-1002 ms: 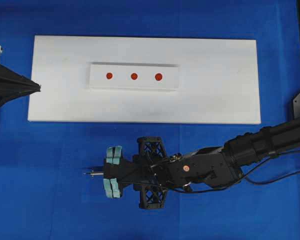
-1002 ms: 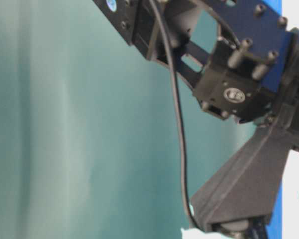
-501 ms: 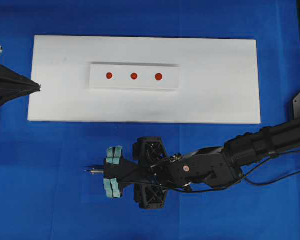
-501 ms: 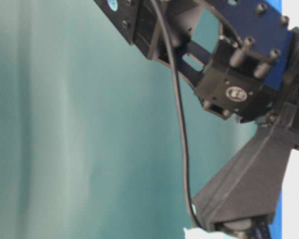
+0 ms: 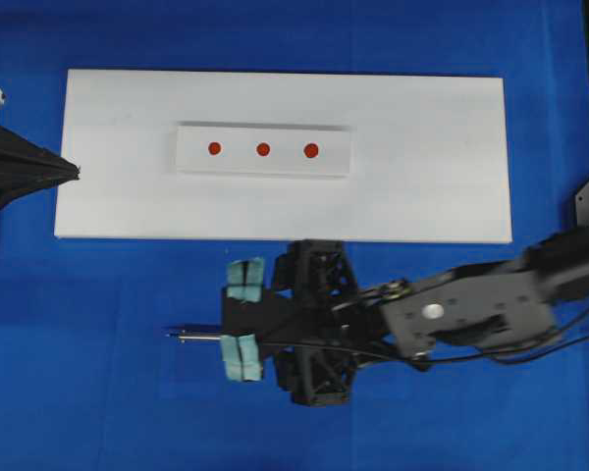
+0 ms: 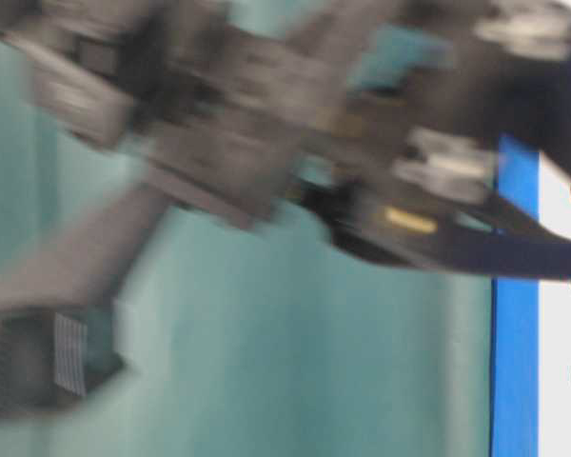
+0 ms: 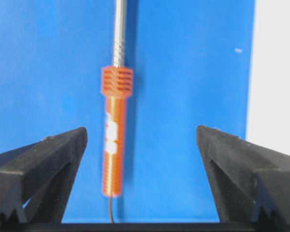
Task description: Touch the tip of the soldering iron to the mark.
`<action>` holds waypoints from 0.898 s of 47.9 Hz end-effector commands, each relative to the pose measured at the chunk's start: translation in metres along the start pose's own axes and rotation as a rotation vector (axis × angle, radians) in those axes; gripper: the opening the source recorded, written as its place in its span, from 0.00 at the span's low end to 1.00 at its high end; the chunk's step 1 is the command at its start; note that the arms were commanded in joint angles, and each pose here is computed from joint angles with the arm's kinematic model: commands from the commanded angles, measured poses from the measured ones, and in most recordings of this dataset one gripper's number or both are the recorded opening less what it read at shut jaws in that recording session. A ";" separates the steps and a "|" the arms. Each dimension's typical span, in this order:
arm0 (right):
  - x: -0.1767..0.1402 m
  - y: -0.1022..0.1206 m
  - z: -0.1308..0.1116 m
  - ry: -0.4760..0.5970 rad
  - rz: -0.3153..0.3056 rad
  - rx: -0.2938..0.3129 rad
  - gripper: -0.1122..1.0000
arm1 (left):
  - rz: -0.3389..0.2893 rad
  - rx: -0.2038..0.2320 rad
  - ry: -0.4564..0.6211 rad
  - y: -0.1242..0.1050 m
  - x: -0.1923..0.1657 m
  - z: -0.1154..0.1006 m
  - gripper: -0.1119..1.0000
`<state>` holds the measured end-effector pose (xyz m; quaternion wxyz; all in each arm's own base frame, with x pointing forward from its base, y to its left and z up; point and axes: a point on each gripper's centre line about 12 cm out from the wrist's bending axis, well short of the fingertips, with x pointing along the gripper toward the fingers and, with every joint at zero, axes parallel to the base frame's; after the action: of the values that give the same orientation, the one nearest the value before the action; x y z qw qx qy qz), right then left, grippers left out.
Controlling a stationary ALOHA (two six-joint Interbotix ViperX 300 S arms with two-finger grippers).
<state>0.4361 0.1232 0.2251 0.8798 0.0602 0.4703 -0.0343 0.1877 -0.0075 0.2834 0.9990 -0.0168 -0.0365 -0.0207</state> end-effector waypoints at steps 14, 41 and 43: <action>-0.028 -0.014 0.015 -0.044 -0.027 0.005 0.87 | -0.004 0.003 -0.015 -0.001 0.002 0.006 0.10; -0.027 -0.150 0.046 -0.066 -0.202 0.068 0.87 | -0.004 0.001 -0.012 -0.001 0.001 0.005 0.10; -0.028 -0.152 0.046 -0.064 -0.205 0.068 0.87 | -0.004 0.001 -0.011 -0.001 0.002 0.005 0.10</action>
<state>0.4444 -0.0320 0.2398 0.8707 0.0371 0.4688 -0.1438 0.1877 -0.0075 0.2832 0.9990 -0.0168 -0.0357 -0.0207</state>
